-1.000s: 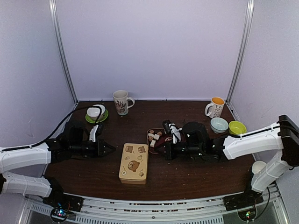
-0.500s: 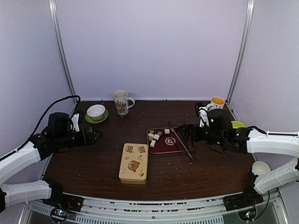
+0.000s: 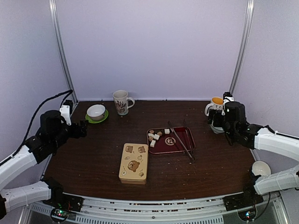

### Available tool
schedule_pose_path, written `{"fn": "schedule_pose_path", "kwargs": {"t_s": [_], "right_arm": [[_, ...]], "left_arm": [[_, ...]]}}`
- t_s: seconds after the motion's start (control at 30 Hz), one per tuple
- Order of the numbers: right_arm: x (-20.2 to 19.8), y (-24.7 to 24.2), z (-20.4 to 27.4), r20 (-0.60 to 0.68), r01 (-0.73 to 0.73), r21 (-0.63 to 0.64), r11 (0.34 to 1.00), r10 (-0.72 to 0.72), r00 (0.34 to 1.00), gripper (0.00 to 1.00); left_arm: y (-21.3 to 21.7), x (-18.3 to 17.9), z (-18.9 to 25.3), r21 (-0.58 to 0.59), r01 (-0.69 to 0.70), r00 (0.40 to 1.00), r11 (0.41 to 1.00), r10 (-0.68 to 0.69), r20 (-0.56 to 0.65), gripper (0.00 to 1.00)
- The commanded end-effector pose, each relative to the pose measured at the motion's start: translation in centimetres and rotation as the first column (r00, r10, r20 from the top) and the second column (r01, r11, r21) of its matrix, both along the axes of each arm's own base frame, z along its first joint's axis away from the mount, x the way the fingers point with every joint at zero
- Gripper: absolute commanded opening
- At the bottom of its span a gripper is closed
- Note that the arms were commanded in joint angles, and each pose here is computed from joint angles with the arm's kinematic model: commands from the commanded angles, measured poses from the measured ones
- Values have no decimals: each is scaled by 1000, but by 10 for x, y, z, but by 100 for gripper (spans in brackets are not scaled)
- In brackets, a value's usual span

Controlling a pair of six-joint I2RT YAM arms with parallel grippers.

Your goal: Pack the chocolate

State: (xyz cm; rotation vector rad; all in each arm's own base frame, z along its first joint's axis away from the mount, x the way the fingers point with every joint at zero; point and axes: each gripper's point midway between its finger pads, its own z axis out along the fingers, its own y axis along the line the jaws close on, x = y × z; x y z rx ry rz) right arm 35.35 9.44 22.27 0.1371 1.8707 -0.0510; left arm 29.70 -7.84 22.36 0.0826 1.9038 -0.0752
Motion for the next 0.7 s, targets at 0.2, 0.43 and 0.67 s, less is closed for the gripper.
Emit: {"fn": "schedule_pose_path", "kwargs": {"t_s": [0.2,0.43,0.67], "right_arm": [[-1,-38,4,146,-2,-100,995,17,989,95],[-6,-66,-3,229,-4,-60,998,17,973,88],[7,-64,-19,204,-45,-91,995,63,977,87]], "left_arm": [[63,31,-20,194,-280,957,940,258,132,98],[76,48,-18,217,-282,956,935,254,150,98],[92,62,-40,210,-273,958,939,245,152,98]]}}
